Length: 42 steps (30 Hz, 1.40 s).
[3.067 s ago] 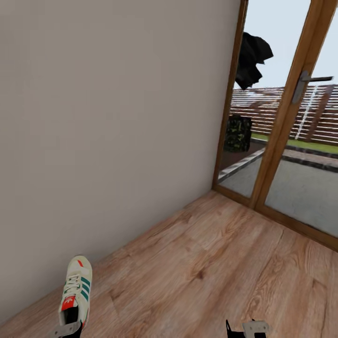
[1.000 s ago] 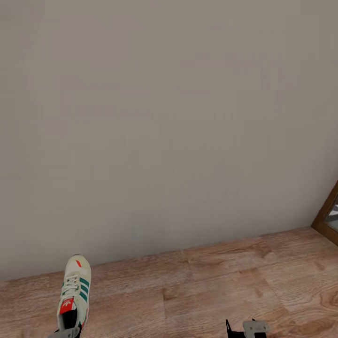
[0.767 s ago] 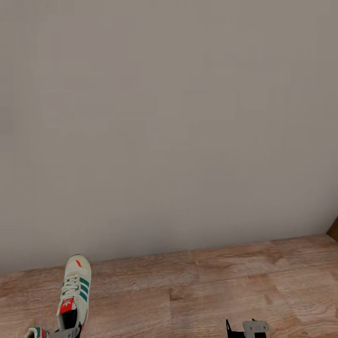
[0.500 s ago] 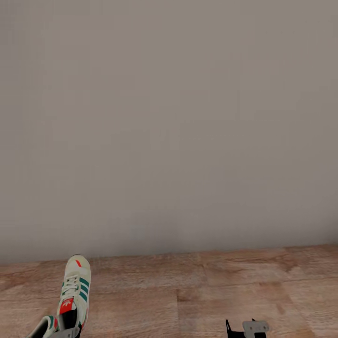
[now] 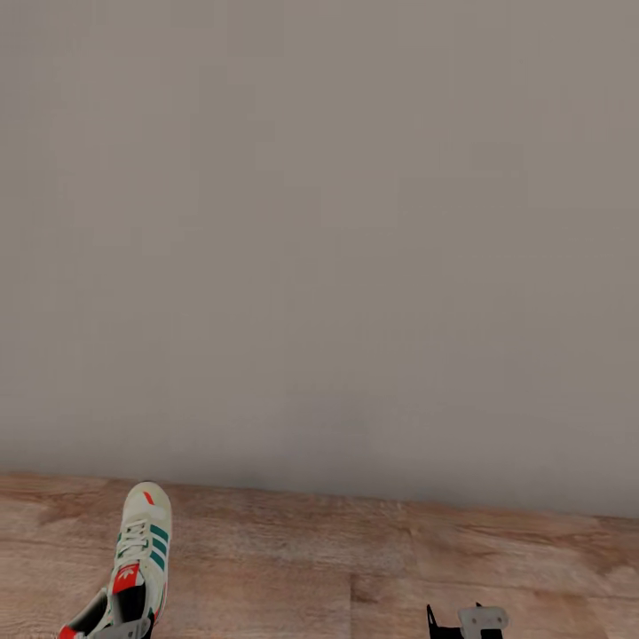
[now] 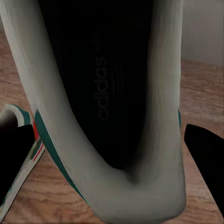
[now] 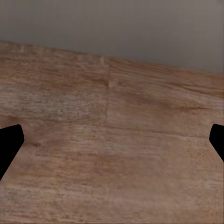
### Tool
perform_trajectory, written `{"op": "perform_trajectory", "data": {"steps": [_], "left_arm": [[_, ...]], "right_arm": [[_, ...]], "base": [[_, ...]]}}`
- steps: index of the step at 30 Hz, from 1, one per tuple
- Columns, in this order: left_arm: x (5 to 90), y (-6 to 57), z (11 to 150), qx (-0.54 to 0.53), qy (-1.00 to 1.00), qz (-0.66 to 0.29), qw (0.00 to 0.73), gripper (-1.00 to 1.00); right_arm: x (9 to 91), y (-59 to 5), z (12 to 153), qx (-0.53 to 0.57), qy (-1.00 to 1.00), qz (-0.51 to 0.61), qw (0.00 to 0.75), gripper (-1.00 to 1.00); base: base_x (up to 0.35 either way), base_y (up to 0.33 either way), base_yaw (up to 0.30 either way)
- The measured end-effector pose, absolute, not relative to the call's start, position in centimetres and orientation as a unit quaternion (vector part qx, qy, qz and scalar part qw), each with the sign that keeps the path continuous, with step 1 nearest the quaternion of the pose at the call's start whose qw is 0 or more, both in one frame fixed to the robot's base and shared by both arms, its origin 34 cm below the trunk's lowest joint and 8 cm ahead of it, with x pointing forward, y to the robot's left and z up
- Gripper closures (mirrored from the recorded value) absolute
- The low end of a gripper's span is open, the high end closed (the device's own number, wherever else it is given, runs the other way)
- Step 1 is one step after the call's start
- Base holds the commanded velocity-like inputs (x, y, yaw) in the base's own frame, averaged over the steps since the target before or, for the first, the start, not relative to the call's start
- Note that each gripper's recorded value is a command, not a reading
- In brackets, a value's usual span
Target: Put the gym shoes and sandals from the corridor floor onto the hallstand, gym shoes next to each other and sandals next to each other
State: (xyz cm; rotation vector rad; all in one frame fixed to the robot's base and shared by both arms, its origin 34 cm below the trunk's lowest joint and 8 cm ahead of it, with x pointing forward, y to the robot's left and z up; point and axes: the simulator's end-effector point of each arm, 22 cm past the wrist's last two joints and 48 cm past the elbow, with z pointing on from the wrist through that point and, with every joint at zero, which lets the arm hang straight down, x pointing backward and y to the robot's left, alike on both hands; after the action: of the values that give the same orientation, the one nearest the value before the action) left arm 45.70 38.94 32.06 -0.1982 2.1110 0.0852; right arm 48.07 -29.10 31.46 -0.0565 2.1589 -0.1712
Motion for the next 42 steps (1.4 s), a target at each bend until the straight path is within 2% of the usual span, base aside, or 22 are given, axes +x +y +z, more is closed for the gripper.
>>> {"op": "perform_trajectory", "data": {"steps": [27,42], "left_arm": [[45.7,39.0,32.1,-0.081,0.867,0.036,0.49,1.0],[45.0,39.2,33.2,-0.071,0.85,0.046,0.52,1.0]], "right_arm": [[48.1,-29.1,31.5,-0.023,0.88,-0.07,0.468,-1.0],[48.0,-29.1,31.4,-0.023,0.881,-0.07,0.468,-1.0]], "base": [[0.004,-0.002,0.278],[0.0,0.0,0.278]]}}
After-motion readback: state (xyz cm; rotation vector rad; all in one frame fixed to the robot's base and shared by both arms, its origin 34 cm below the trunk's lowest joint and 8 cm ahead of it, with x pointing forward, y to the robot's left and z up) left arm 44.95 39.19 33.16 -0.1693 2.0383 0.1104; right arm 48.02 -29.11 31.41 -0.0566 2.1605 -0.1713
